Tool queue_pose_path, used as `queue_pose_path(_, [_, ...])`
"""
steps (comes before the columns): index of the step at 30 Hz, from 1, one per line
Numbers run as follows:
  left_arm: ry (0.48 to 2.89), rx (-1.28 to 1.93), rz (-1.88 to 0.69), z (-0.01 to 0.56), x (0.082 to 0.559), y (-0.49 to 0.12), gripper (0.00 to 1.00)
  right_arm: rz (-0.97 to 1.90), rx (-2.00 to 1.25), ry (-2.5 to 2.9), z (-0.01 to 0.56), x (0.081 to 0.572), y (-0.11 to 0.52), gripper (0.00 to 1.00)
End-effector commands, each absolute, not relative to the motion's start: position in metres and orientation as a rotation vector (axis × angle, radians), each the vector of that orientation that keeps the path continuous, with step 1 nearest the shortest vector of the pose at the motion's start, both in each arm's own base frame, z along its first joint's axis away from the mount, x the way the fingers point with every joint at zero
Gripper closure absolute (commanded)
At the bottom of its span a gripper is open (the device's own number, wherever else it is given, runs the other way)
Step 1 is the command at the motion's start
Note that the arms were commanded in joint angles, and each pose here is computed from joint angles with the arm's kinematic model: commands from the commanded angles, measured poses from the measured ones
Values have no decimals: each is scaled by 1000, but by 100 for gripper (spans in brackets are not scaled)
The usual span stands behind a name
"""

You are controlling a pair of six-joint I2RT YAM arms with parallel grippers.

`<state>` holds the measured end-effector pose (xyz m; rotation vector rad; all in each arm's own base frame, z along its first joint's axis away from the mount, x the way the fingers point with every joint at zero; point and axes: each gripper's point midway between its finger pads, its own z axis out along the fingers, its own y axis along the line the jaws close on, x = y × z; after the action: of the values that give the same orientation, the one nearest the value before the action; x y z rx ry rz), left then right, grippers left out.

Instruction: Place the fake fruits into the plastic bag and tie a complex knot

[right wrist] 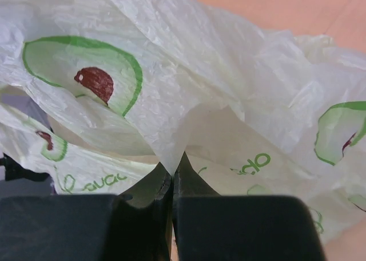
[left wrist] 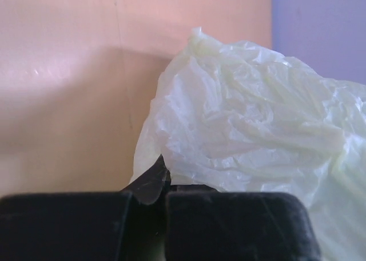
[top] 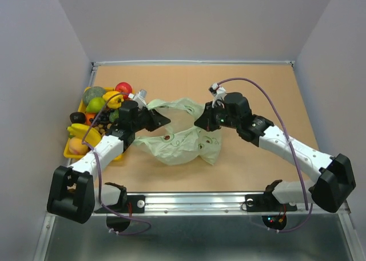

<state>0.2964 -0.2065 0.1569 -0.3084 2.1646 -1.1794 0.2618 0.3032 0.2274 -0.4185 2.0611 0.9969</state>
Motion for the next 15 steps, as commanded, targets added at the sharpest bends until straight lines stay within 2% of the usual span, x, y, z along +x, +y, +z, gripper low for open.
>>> queue_pose_path(1, [2101, -30, -898, 181, 319, -188, 99, 948, -524, 2070, 238, 271, 293, 100])
queue_pose_path(2, [2080, -1, -867, 191, 322, -185, 86, 923, -561, 2089, 233, 272, 289, 100])
queue_pose_path(3, [2062, 89, -823, 193, 322, -183, 78, 917, -580, 2085, 237, 274, 289, 100])
queue_pose_path(4, [2034, 133, -812, 205, 322, -183, 61, 903, -575, 2096, 236, 280, 284, 100])
queue_pose_path(7, [1999, 268, -785, 217, 314, -181, 37, 890, -596, 2136, 225, 286, 279, 100])
queue_pose_path(8, [1993, 288, -770, 224, 307, -175, 21, 881, -602, 2148, 219, 288, 279, 100])
queue_pose_path(10, [1921, 345, -725, 243, 302, -164, 11, 879, -604, 2154, 216, 289, 280, 100])
queue_pose_path(15, [1837, 460, -519, 278, 305, -115, 6, 841, -576, 2167, 208, 297, 278, 100])
